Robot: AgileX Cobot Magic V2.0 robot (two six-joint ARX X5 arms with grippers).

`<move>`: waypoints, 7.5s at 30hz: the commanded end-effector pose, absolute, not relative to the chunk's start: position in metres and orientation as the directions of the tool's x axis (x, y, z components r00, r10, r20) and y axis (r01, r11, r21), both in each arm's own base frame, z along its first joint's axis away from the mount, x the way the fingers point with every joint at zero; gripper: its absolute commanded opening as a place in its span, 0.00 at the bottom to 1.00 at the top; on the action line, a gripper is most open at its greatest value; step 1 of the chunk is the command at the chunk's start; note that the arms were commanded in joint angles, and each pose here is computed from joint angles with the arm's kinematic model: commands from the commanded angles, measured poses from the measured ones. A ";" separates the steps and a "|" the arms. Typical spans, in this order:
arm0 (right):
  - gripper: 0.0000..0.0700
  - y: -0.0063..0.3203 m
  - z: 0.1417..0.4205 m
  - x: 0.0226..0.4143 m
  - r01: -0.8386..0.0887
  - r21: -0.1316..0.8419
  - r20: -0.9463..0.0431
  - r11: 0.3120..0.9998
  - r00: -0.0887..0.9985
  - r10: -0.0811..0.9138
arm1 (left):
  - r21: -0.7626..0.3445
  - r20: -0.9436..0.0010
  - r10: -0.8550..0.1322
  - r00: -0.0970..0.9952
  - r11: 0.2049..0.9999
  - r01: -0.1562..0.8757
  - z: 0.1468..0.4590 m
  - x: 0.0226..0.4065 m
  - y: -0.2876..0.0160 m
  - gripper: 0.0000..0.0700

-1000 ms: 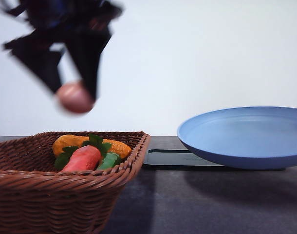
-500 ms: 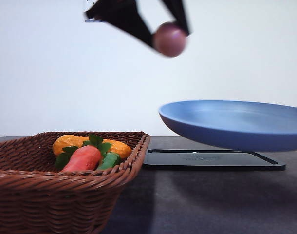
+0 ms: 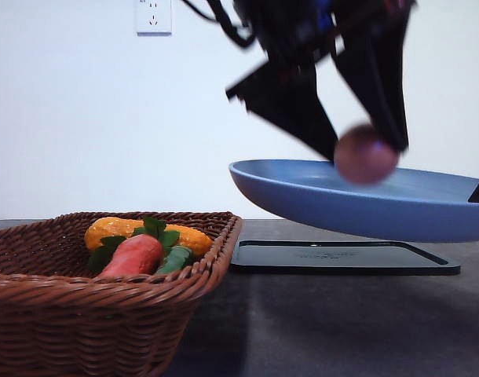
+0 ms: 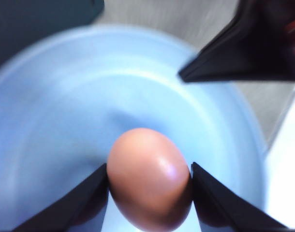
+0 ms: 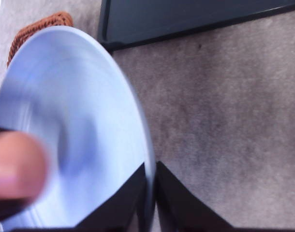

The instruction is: Transfer egg from basket to plate and serve

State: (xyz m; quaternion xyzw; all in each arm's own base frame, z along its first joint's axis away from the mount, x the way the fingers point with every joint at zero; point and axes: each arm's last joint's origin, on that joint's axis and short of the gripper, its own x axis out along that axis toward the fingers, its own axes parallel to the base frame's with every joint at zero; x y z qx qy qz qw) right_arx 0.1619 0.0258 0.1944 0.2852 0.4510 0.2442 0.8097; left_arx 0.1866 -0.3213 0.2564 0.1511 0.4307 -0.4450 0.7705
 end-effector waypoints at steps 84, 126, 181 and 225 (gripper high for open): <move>0.28 -0.003 0.178 0.396 0.016 0.565 -0.745 0.825 0.439 0.502 | -0.024 -0.518 -0.504 0.691 0.816 0.577 0.427 0.108 -0.107 0.61; 0.00 0.072 0.310 0.167 -0.311 0.029 -0.447 0.950 0.846 0.291 | 0.079 -0.513 -0.084 0.855 0.986 0.144 0.303 0.190 -0.055 0.00; 0.00 0.067 0.245 0.157 -0.266 0.057 -0.259 0.962 0.927 0.271 | -0.059 -0.154 0.159 0.975 0.984 -0.170 0.180 0.086 0.007 0.00; 0.00 0.054 0.256 0.143 -0.201 -0.078 -0.176 0.976 0.967 0.185 | -0.131 -0.179 0.132 0.975 0.979 -0.157 0.147 0.096 0.007 0.00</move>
